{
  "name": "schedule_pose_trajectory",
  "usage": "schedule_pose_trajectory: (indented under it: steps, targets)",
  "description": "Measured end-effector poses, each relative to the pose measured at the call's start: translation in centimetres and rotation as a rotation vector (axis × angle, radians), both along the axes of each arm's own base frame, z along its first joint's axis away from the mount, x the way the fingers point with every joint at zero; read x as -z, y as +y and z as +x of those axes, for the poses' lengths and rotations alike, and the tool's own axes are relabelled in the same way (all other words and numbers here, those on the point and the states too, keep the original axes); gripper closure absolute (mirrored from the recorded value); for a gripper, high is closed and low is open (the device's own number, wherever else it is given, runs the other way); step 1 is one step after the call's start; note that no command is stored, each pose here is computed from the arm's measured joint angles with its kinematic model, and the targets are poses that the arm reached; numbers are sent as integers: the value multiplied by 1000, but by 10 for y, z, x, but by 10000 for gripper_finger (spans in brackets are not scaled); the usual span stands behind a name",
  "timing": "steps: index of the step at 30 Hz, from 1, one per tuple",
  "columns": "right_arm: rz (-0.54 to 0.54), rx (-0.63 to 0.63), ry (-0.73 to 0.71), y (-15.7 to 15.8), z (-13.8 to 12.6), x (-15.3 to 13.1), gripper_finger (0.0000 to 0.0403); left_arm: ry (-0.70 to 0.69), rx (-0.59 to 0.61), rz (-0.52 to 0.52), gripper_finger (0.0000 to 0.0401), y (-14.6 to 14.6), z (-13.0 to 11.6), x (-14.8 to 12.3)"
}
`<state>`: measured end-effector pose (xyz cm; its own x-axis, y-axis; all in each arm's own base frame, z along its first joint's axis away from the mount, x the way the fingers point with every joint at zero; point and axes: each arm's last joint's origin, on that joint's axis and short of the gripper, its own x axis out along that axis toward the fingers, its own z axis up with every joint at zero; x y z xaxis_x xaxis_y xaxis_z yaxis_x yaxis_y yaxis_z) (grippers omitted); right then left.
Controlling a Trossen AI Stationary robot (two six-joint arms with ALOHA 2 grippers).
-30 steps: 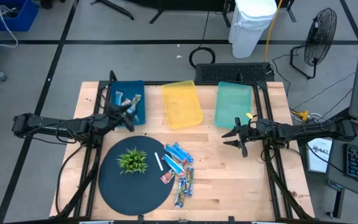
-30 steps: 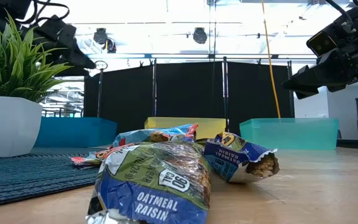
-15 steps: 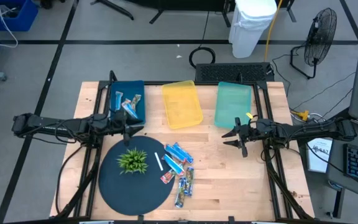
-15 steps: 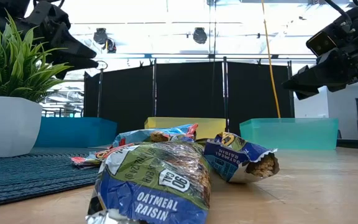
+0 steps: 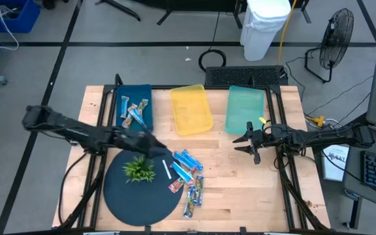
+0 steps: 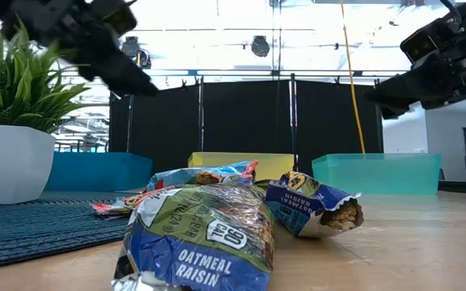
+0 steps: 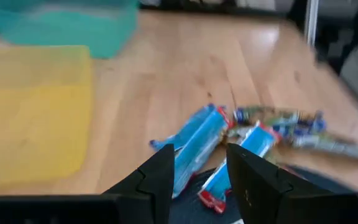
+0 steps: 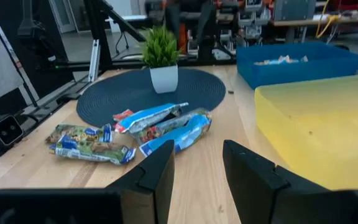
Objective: Pick and place Granola Bars by type
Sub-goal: Put the red granola bar into the yellow bin
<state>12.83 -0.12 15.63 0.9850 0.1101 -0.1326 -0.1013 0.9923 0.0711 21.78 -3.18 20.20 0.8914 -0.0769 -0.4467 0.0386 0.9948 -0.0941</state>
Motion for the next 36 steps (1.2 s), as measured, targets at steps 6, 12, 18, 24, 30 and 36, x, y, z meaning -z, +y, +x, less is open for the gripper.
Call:
schedule_pose_trajectory:
  steps: [6, 12, 18, 24, 30, 36]
  targets:
    - [-5, -1, 8, 0, 0, 1, 275, 173, 107, 221, 228, -30, 75, 2]
    - [17, -1, 41, 0, 2, 4, 275, 403, 182, 394, 196, -49, 121, 17]
    - [19, -1, 66, 0, 3, 7, 275, 459, 241, 455, 190, -58, 145, 30]
    - [19, -1, 74, 0, 3, 8, 275, 499, 231, 459, 190, -55, 150, 44]
    - [19, -1, 73, 0, 3, 8, 275, 534, 191, 425, 190, -47, 153, 54]
    - [19, -1, 74, 0, 3, 8, 275, 527, 208, 443, 190, -47, 153, 53]
